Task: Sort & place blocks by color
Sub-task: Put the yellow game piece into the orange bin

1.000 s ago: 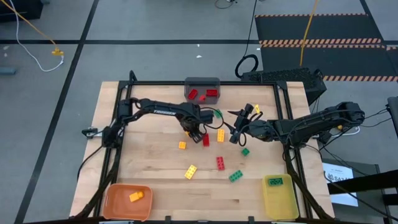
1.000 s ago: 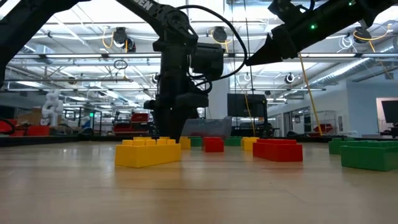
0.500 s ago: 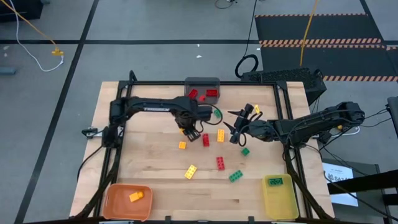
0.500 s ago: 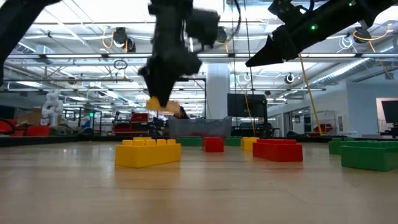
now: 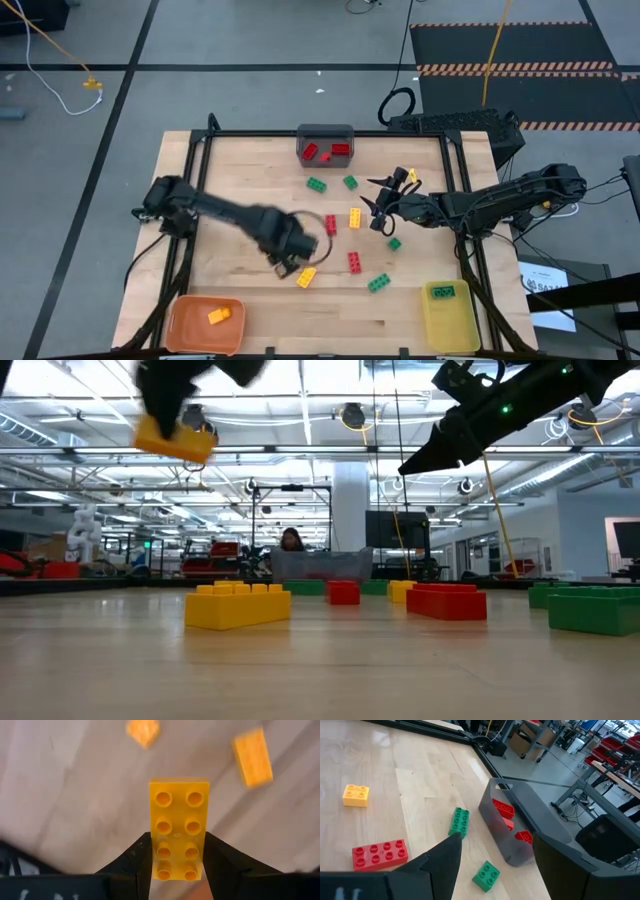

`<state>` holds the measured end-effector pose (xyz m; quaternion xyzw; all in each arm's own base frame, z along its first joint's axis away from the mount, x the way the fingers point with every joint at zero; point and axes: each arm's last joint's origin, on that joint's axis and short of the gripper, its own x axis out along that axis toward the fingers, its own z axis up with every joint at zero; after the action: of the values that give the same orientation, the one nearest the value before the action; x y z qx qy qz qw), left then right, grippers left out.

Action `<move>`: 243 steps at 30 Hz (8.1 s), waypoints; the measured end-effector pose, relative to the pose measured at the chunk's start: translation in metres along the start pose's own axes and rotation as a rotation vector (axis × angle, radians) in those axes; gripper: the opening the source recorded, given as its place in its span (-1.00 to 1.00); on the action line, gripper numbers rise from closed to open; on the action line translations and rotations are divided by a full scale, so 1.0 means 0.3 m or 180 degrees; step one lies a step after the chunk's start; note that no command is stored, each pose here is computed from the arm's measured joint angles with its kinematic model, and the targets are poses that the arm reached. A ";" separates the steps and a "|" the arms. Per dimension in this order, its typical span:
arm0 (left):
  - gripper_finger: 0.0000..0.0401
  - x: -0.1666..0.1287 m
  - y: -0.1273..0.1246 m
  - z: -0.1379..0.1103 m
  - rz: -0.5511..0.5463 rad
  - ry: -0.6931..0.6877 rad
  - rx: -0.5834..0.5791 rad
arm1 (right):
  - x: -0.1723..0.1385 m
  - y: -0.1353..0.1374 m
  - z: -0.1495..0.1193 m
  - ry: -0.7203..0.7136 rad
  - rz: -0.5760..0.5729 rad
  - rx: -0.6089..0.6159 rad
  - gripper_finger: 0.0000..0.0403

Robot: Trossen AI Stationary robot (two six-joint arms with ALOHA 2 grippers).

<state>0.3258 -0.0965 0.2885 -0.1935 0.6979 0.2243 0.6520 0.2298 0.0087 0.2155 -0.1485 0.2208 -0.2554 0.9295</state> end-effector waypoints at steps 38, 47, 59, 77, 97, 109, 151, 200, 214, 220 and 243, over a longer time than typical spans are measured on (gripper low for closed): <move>0.25 0.038 -0.248 -0.641 0.0101 0.0358 -0.0458 | 0.000 0.000 0.001 -0.0010 0.0003 0.0231 0.16; 0.43 0.079 -0.260 -0.642 0.0032 0.0552 -0.0457 | 0.000 0.000 0.000 -0.0002 0.0005 0.0227 0.16; 0.33 0.078 -0.251 -0.623 0.0095 0.0515 -0.0395 | 0.000 0.000 0.000 -0.0002 0.0006 0.0227 0.16; 0.16 0.063 -0.181 -0.181 -0.0336 -0.0313 -0.0040 | 0.000 0.000 0.000 -0.0003 0.0006 0.0225 0.16; 0.23 0.337 -0.144 0.026 -0.1218 -0.0789 -0.0317 | 0.000 0.001 0.000 -0.0002 0.0008 0.0215 0.16; 0.54 0.374 -0.152 0.034 -0.1193 -0.0811 -0.0360 | 0.000 0.001 0.000 0.0001 0.0010 0.0213 0.16; -0.29 0.276 -0.061 -0.066 -0.0902 -0.0237 -0.0379 | 0.000 0.001 -0.004 0.0034 0.0012 0.0168 0.16; 0.10 0.114 -0.095 -0.701 -0.0864 0.0031 -0.0057 | 0.000 0.001 -0.004 0.0034 0.0012 0.0198 0.16; 0.19 0.113 -0.048 -0.531 -0.0561 -0.0180 -0.0020 | 0.000 0.000 0.002 -0.0014 0.0008 0.0238 0.16; 0.19 0.106 -0.009 -0.361 -0.0533 -0.0545 0.0198 | 0.000 0.000 0.002 -0.0013 0.0008 0.0237 0.16; 0.19 0.347 0.155 0.152 0.0231 -0.0448 0.1642 | 0.000 0.001 -0.003 0.0022 0.0012 0.0197 0.16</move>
<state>0.3294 -0.0300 0.1853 0.0202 0.6914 0.0751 0.7183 0.2295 0.0089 0.2146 -0.1184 0.2162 -0.2609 0.9334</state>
